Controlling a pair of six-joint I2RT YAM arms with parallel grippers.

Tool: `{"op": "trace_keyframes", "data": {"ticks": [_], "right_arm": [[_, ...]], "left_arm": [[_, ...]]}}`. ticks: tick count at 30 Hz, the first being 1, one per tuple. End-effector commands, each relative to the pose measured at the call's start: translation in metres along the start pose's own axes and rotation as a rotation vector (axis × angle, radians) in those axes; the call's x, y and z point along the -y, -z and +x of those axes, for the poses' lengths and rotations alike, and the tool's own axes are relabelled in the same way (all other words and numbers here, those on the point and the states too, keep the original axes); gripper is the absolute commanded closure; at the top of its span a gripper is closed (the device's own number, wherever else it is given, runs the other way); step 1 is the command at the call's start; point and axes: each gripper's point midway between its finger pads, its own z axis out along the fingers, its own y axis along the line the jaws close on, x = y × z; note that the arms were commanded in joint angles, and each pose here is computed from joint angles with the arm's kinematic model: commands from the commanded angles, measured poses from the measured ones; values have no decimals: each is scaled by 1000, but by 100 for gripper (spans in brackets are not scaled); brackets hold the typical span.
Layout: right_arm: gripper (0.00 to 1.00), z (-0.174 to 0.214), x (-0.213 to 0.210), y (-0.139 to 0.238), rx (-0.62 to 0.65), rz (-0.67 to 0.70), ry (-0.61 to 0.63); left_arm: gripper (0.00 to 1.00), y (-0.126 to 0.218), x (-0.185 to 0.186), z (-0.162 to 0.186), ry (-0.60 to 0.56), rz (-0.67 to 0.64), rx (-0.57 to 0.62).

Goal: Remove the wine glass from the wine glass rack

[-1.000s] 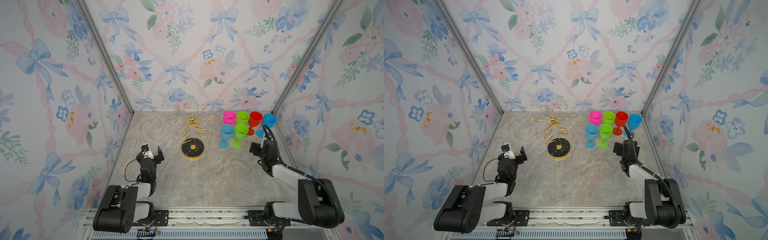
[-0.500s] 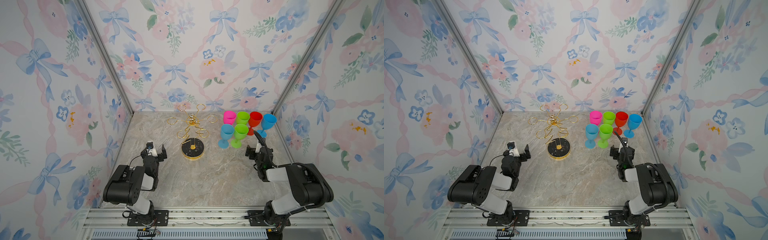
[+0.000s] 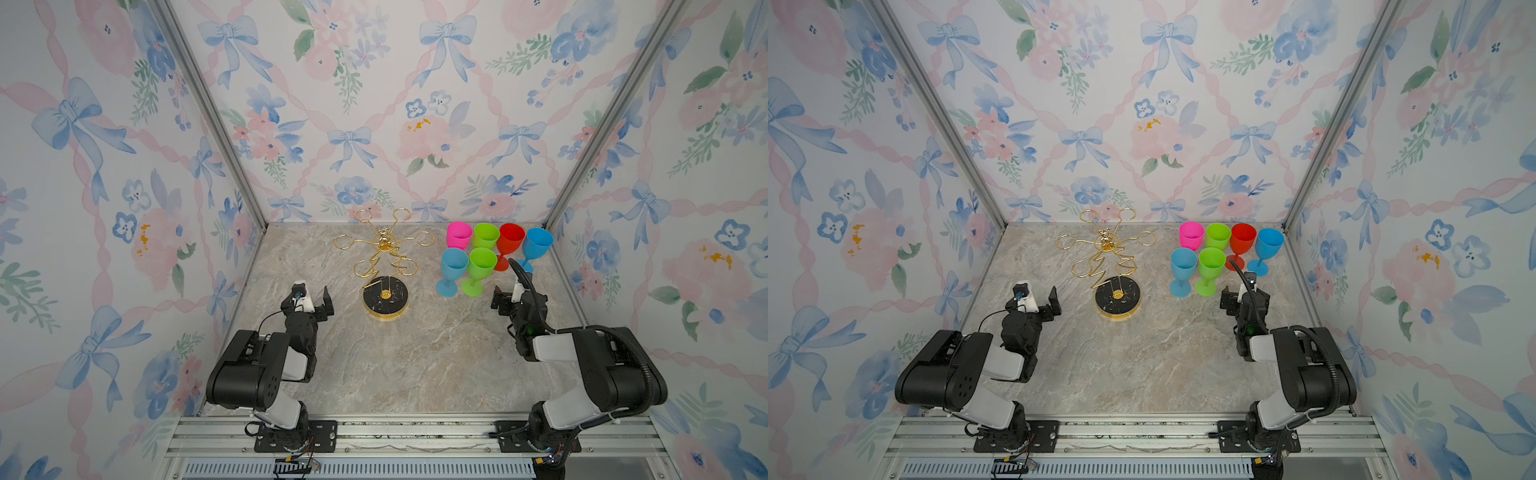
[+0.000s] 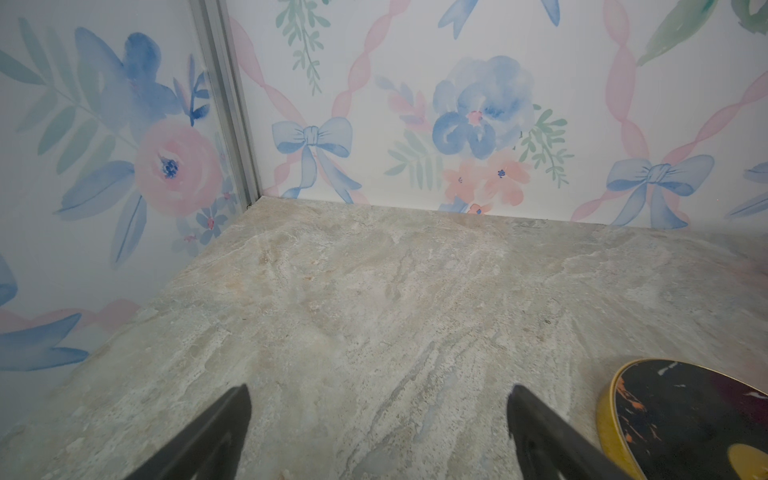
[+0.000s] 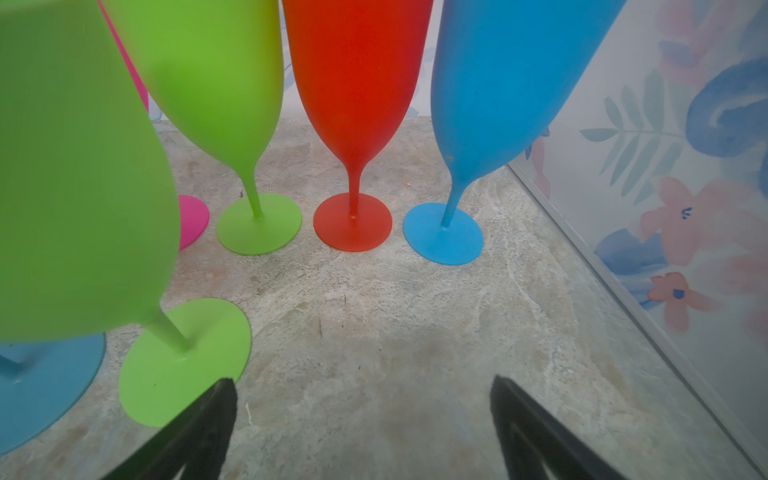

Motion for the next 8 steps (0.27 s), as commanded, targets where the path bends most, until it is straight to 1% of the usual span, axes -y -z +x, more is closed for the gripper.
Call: {"op": "trace_keyframes", "data": {"ticks": [1,8], "right_arm": [[3,-8,-4,-2,17,-12,9],[3,-8,-4,-1,18,-13,7]], "left_arm": [[2,-1,0,-4,-11,7,16],[2,0,0,-4,-11,6,17]]}}
